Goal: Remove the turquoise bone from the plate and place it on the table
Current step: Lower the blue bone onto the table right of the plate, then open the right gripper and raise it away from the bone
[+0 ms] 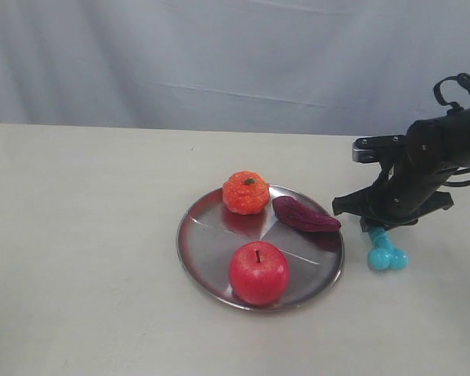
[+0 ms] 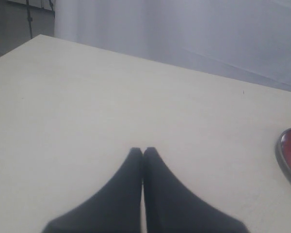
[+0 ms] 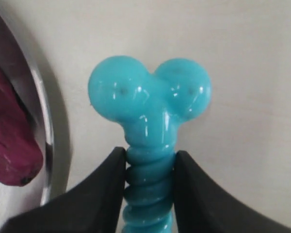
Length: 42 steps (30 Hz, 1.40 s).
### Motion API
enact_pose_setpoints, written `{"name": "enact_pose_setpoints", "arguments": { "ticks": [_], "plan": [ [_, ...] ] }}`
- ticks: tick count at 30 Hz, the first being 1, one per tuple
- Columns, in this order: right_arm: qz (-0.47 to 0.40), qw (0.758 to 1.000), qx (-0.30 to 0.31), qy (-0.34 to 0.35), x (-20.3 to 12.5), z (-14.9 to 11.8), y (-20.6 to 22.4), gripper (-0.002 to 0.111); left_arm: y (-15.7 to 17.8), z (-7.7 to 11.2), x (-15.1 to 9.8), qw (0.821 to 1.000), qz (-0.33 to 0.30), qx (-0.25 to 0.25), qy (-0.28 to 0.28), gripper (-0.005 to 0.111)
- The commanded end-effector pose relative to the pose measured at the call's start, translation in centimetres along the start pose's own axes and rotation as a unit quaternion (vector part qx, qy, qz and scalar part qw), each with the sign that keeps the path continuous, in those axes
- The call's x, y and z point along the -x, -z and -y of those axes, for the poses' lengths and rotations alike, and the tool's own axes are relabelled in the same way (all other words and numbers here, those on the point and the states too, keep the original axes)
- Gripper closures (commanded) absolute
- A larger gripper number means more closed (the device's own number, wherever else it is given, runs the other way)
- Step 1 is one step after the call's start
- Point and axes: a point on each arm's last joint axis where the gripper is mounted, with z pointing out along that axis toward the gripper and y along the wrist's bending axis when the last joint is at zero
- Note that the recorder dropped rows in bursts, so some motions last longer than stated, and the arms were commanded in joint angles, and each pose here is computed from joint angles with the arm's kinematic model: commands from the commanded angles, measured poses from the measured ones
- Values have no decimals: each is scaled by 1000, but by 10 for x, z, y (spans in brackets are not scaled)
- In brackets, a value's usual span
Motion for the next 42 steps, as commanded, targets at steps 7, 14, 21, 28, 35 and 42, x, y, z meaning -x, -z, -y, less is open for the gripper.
{"name": "enact_pose_setpoints", "arguments": {
  "ticks": [7,14,21,28,35,42],
  "plan": [
    [-5,1000,-3,-1,-2,3,-11,109,0,0,0,1000,2,0,1,107],
    [-2,1000,-3,0,-2,3,-10,108,0,0,0,1000,2,0,1,107],
    [7,1000,-2,0,0,2,-10,94,0,0,0,1000,2,0,1,107],
    [20,1000,1,-15,3,2,-9,41,0,0,0,1000,2,0,1,107],
    [56,998,3,-18,12,3,18,42,0,0,0,1000,2,0,1,107],
    [128,991,5,-30,24,8,94,42,0,0,0,1000,2,0,1,107]
  ]
}}
